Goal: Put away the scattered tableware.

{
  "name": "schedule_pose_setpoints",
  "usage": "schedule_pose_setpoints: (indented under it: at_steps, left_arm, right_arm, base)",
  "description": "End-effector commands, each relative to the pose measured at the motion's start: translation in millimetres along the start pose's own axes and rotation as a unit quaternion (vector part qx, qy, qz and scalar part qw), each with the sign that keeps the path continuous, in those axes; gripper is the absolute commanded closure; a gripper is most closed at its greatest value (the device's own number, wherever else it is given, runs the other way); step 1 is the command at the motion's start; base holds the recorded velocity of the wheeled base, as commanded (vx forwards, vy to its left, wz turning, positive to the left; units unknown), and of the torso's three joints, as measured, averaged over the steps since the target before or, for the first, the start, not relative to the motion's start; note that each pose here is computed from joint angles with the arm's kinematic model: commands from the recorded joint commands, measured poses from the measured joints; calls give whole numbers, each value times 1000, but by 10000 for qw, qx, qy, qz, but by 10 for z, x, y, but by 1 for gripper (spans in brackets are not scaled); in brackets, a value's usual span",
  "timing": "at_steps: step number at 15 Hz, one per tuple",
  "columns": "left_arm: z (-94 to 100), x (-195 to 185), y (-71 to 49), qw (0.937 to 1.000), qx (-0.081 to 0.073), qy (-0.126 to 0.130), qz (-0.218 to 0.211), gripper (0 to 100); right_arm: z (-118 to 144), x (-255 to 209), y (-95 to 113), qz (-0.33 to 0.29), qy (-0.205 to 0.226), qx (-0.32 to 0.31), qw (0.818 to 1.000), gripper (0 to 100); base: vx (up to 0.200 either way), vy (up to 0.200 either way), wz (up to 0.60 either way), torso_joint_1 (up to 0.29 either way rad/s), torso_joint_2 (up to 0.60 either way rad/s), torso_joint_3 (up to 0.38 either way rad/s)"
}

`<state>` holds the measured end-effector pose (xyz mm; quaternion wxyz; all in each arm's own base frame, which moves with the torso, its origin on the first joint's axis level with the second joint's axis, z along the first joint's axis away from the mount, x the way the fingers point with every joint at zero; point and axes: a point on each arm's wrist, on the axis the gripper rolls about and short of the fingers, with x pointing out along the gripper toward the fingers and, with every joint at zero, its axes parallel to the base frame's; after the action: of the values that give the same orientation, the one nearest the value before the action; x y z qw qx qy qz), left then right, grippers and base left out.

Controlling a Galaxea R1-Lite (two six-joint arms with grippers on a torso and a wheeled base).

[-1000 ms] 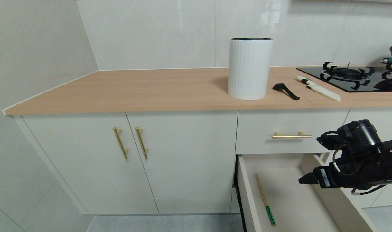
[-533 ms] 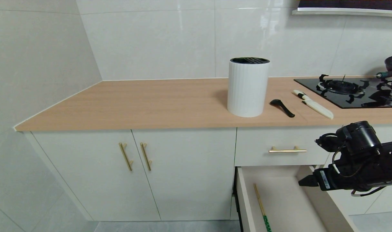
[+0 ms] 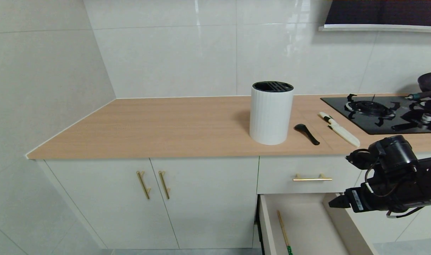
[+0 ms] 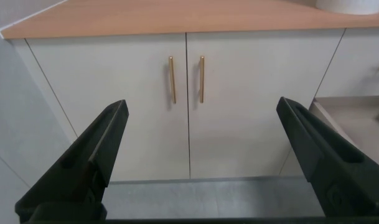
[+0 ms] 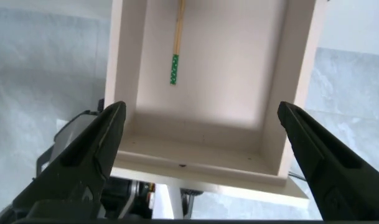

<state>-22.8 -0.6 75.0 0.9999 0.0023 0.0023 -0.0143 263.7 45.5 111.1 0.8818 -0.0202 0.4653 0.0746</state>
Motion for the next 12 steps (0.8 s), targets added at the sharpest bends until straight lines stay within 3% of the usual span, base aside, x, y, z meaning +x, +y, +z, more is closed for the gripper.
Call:
schedule_pose_setpoints:
  at_steps: [1,4,6,8,12]
  left_arm:
    - [0,0,0,10000,0,0,-3,0]
    - [0,0,0,10000,0,0,-3,0]
    - [0,0,0,10000,0,0,-3,0]
    - [0,0,0,10000,0,0,-3,0]
    - [0,0,0,10000,0,0,-3,0]
  right_arm:
    - [5,-33,-22,-33,-55,-46,10000,0]
    - [89,-274,-236,-263,-557,-32,9981,0]
    - [437,-388,-352,-2,-1185,-163,9928,0]
    - [873,-245,-410,109,-1536,-222,9878,0]
    - [1394,198,-468,47,-1793,-681,9814,0]
  base:
    - [0,0,0,51,-80,-51]
    - [0,0,0,0,0,0]
    - [0,0,0,0,0,0]
    - [0,0,0,0,0,0]
    - [0,0,0,0,0,0]
